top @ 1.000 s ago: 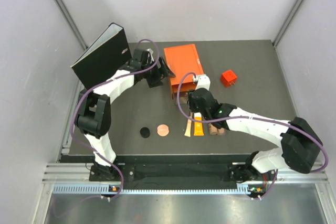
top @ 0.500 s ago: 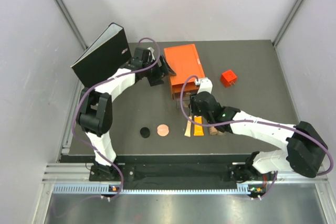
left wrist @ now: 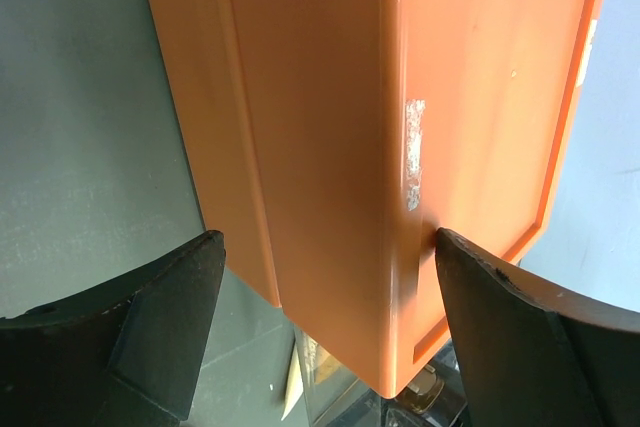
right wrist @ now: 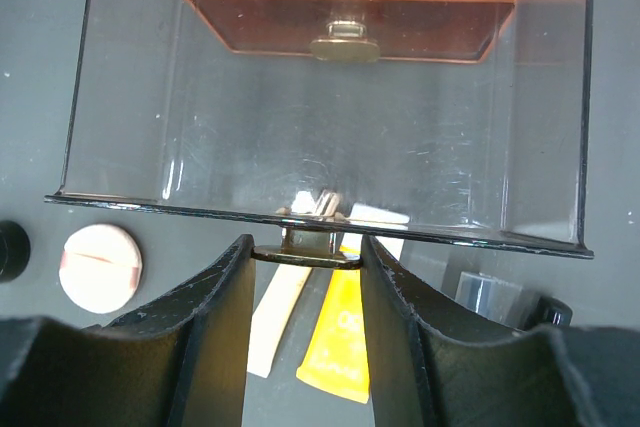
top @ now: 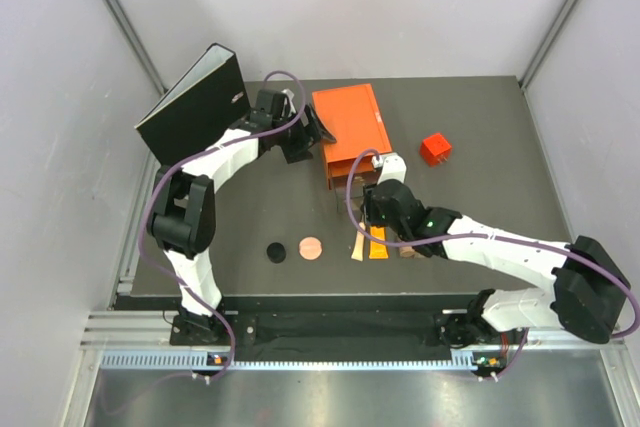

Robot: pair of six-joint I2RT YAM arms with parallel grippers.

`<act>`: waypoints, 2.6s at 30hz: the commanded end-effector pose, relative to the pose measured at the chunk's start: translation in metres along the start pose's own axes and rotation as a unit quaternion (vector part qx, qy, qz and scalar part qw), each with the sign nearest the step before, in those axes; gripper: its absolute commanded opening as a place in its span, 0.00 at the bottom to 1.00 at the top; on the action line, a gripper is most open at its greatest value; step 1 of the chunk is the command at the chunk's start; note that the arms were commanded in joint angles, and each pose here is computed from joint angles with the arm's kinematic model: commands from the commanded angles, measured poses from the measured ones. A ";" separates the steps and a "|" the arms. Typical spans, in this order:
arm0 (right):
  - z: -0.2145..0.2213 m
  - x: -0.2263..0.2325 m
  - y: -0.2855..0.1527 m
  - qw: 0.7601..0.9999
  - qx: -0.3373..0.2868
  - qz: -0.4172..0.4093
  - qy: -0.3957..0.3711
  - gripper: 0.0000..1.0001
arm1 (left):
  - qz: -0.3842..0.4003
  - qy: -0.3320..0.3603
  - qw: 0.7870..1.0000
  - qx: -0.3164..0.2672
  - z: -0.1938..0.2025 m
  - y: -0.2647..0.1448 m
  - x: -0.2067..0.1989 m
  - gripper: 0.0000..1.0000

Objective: Organize the makeup

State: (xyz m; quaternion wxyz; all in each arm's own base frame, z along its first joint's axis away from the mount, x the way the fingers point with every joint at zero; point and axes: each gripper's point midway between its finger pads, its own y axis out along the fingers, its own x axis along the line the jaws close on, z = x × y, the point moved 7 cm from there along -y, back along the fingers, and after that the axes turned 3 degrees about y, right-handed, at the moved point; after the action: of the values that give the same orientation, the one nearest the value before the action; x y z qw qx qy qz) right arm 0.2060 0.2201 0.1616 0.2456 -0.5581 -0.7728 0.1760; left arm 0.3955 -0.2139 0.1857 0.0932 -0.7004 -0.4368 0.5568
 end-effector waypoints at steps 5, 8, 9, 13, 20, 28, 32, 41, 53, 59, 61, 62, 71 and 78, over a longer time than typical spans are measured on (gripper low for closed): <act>0.010 0.009 -0.009 0.999 0.038 -0.039 -0.005 0.49 | -0.005 0.004 1.000 -0.005 -0.005 0.001 0.000 0.90; 0.005 0.009 -0.013 0.999 0.031 -0.043 -0.003 0.69 | -0.006 0.003 1.000 -0.004 -0.004 0.001 0.000 0.90; 0.003 0.009 -0.015 0.999 0.028 -0.045 -0.003 0.70 | -0.005 0.003 1.000 -0.003 -0.004 0.000 0.000 0.90; -0.004 0.009 -0.022 0.999 0.023 -0.047 -0.001 0.76 | -0.006 0.004 1.000 -0.002 -0.003 0.001 0.001 0.90; -0.011 0.004 -0.046 0.998 0.023 -0.065 -0.005 0.84 | -0.005 0.003 1.000 0.003 -0.002 0.002 0.002 0.91; 0.002 -0.029 -0.082 0.999 0.015 -0.039 0.014 0.94 | 0.002 0.011 1.000 0.012 0.001 0.004 0.003 0.91; 0.014 -0.043 -0.087 0.999 0.022 -0.008 0.034 0.90 | 0.003 0.012 1.000 0.015 0.002 0.005 0.004 0.91; 0.037 -0.066 -0.075 0.992 0.070 0.077 0.076 0.82 | 0.001 0.015 1.000 0.018 0.006 0.003 0.007 0.91; 0.043 -0.118 -0.038 0.972 0.131 0.126 0.148 0.76 | -0.007 0.017 1.000 0.026 0.014 0.001 0.014 0.92; 0.045 -0.114 -0.033 0.974 0.135 0.104 0.150 0.74 | -0.010 0.012 0.999 0.031 0.016 0.004 0.017 0.92; 0.049 -0.115 -0.032 0.973 0.140 0.109 0.147 0.74 | -0.010 0.014 0.999 0.030 0.015 0.005 0.017 0.92; 0.051 -0.116 -0.031 0.972 0.146 0.111 0.148 0.74 | -0.010 0.014 0.999 0.031 0.015 0.006 0.018 0.92; 0.061 -0.118 -0.021 0.962 0.180 0.135 0.152 0.45 | -0.007 0.010 0.999 0.037 0.012 0.012 0.017 0.92; 0.067 -0.118 -0.011 0.956 0.204 0.146 0.150 0.33 | -0.004 0.017 0.999 0.038 0.009 0.012 0.014 0.92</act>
State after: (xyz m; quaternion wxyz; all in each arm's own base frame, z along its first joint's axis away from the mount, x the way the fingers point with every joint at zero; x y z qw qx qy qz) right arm 0.1803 0.1036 0.0910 0.4387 -0.6157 -0.5930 0.2773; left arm 0.3925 -0.2178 0.1809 0.1010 -0.7151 -0.4052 0.5606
